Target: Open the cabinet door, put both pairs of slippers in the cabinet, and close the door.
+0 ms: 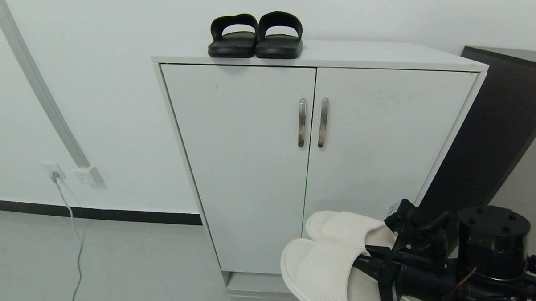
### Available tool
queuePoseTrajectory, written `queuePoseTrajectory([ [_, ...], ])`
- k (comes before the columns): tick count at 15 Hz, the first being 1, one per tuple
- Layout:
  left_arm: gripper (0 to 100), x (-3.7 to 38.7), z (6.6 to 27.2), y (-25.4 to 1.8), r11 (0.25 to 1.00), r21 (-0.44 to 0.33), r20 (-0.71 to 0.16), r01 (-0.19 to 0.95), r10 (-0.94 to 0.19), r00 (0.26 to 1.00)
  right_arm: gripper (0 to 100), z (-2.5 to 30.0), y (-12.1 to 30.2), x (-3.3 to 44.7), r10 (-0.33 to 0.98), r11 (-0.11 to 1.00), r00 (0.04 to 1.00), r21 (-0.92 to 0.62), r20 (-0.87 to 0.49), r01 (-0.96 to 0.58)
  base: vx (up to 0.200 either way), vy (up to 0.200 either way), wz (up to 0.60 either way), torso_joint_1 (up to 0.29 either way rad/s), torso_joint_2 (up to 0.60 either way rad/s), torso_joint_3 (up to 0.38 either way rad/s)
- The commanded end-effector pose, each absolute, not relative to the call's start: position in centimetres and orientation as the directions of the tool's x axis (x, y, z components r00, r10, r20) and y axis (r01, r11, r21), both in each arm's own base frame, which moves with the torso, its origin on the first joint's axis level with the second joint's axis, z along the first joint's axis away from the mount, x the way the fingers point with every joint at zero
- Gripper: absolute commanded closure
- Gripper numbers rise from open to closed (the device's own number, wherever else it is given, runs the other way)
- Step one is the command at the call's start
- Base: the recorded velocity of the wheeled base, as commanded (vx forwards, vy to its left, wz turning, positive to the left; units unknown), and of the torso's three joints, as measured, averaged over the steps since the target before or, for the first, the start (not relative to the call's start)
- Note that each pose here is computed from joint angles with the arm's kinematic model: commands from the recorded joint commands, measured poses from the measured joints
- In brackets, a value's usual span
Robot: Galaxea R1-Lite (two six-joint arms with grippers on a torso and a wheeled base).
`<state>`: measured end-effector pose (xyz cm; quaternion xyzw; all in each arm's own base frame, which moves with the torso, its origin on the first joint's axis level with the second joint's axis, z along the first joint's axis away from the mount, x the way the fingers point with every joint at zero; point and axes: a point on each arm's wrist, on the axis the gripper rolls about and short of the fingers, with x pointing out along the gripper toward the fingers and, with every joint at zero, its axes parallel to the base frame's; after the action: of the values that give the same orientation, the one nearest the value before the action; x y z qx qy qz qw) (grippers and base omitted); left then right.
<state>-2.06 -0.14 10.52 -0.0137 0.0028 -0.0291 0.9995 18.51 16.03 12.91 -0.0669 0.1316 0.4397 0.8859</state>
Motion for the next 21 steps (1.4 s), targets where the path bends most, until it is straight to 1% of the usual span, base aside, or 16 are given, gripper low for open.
queuePoseTrajectory([
  [1, 0, -0.1, 15.2, -0.3, 0.989, -0.056, -0.074, 0.134, -0.138, 0.988, 100, 12.7, 16.1, 18.6, 0.76, 0.604, 0.577, -0.001, -0.299, -0.797, 0.0, 0.0, 0.0, -0.007, 0.4, 0.388],
  [3, 0, 1.9, 16.4, -0.5, 0.972, -0.078, -0.137, 0.221, -0.23, 0.964, 100, 12.8, 16.1, 18.5, 0.761, 0.603, 0.576, -0.001, -0.298, -0.798, 0.0, 0.0, 0.0, -0.005, 0.19, 0.171],
  [5, 0, 3.9, 17.2, -0.9, 0.924, -0.108, -0.155, 0.367, -0.38, 0.912, 100, 12.8, 16.0, 18.5, 0.761, 0.604, 0.577, -0.001, -0.298, -0.797, 0.0, 0.0, 0.0, 0.0, 0.07, 0.061],
  [6, 0, 5.2, 17.8, -1.0, 0.901, -0.121, -0.161, 0.416, -0.432, 0.888, 100, 12.7, 16.1, 18.6, 0.76, 0.604, 0.577, -0.001, -0.299, -0.797, 0.0, 0.0, 0.0, 0.0, 0.0, 0.0],
  [8, 0, 7.7, 18.7, -1.1, 0.877, -0.135, -0.17, 0.462, -0.479, 0.861, 100, 12.7, 16.1, 18.6, 0.76, 0.604, 0.576, -0.001, -0.301, -0.797, 0.0, 0.0, 0.0, 0.0, 0.0, 0.0],
  [10, 0, 11.3, 19.7, -2.0, 0.818, -0.141, -0.164, 0.557, -0.575, 0.802, 100, 12.6, 16.1, 18.6, 0.76, 0.603, 0.574, 0.0, -0.303, -0.798, 0.0, 0.0, 0.0, 0.0, 0.0, 0.0],
  [11, 0, 12.7, 20.2, -2.5, 0.797, -0.138, -0.154, 0.588, -0.604, 0.782, 100, 12.6, 16.1, 18.6, 0.761, 0.602, 0.573, 0.0, -0.303, -0.799, 0.0, 0.0, 0.0, 0.0, 0.0, 0.0],
  [13, 0, 15.6, 21.4, -4.3, 0.742, -0.124, -0.13, 0.659, -0.671, 0.73, 100, 12.6, 16.1, 18.6, 0.763, 0.599, 0.571, 0.001, -0.303, -0.8, 0.0, 0.0, 0.0, 0.0, 0.0, 0.0],
  [16, 0, 18.8, 23.3, -8.0, 0.654, -0.106, -0.105, 0.749, -0.756, 0.646, 100, 12.6, 16.1, 18.6, 0.763, 0.6, 0.571, 0.003, -0.303, -0.8, 0.0, 0.0, 0.0, 0.0, 0.0, 0.0],
  [18, 0, 19.8, 24.3, -11.2, 0.604, -0.094, -0.092, 0.791, -0.796, 0.598, 100, 12.6, 16.2, 18.6, 0.763, 0.6, 0.571, 0.006, -0.303, -0.8, 0.0, 0.0, 0.0, 0.0, 0.0, 0.0],
  [19, 0, 20.0, 24.7, -12.3, 0.578, -0.091, -0.083, 0.811, -0.816, 0.572, 100, 12.6, 16.2, 18.6, 0.763, 0.601, 0.571, 0.007, -0.303, -0.799, 0.0, 0.0, 0.0, 0.0, 0.0, 0.0],
  [20, 0, 20.2, 25.4, -14.3, 0.525, -0.098, -0.068, 0.845, -0.851, 0.521, 100, 12.5, 16.2, 18.7, 0.762, 0.601, 0.569, 0.01, -0.309, -0.799, 0.0, 0.0, 0.0, 0.0, 0.0, 0.0],
  [21, 0, 20.6, 25.8, -15.7, 0.493, -0.112, -0.058, 0.863, -0.87, 0.49, 100, 12.4, 16.2, 18.7, 0.762, 0.601, 0.569, 0.01, -0.31, -0.799, 0.0, 0.0, 0.0, 0.0, 0.0, 0.0],
])
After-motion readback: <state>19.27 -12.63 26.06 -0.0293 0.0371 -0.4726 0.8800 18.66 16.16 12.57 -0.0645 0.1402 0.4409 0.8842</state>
